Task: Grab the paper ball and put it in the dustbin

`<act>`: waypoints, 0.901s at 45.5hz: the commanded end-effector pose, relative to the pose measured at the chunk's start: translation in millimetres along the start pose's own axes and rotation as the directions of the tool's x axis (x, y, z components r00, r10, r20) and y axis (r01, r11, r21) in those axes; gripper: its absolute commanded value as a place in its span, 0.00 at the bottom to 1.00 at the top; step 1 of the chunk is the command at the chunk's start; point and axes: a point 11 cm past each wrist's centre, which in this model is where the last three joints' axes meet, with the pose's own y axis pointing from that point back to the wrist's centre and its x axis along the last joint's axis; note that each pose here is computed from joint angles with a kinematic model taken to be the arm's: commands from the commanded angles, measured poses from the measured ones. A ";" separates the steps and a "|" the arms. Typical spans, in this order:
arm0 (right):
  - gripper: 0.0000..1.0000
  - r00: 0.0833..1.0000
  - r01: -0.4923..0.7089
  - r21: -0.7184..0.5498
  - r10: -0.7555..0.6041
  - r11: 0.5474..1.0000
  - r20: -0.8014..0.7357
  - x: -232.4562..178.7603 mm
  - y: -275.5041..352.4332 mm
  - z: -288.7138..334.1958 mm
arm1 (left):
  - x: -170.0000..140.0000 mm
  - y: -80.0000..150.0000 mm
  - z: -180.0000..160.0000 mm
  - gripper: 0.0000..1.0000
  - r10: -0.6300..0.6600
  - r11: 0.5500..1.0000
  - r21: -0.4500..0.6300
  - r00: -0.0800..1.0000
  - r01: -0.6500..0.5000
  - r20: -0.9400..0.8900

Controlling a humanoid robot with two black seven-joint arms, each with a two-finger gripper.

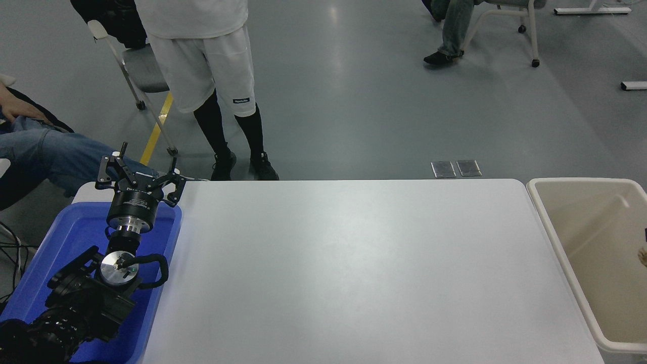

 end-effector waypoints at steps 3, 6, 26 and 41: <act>0.00 0.989 -0.053 0.035 0.047 0.998 0.141 -22.5 -8.3 2.3 | 0.0 0.0 0.0 0.99 0.000 1.000 0.000 1.000 0.000 0.000; 0.00 0.987 -0.064 0.066 0.053 0.996 0.152 -23.4 -8.5 -2.1 | 0.0 0.0 0.0 0.99 0.000 1.000 0.000 1.000 0.000 0.000; 0.05 0.988 -0.073 0.091 0.060 0.993 0.141 -24.6 -8.8 -4.4 | 0.0 0.0 0.0 0.99 0.000 1.000 0.000 1.000 0.000 0.000; 0.94 0.981 -0.142 0.078 0.130 0.987 0.146 -13.8 -8.3 -1.8 | 0.0 0.0 0.0 0.99 0.000 1.000 0.000 1.000 0.000 0.000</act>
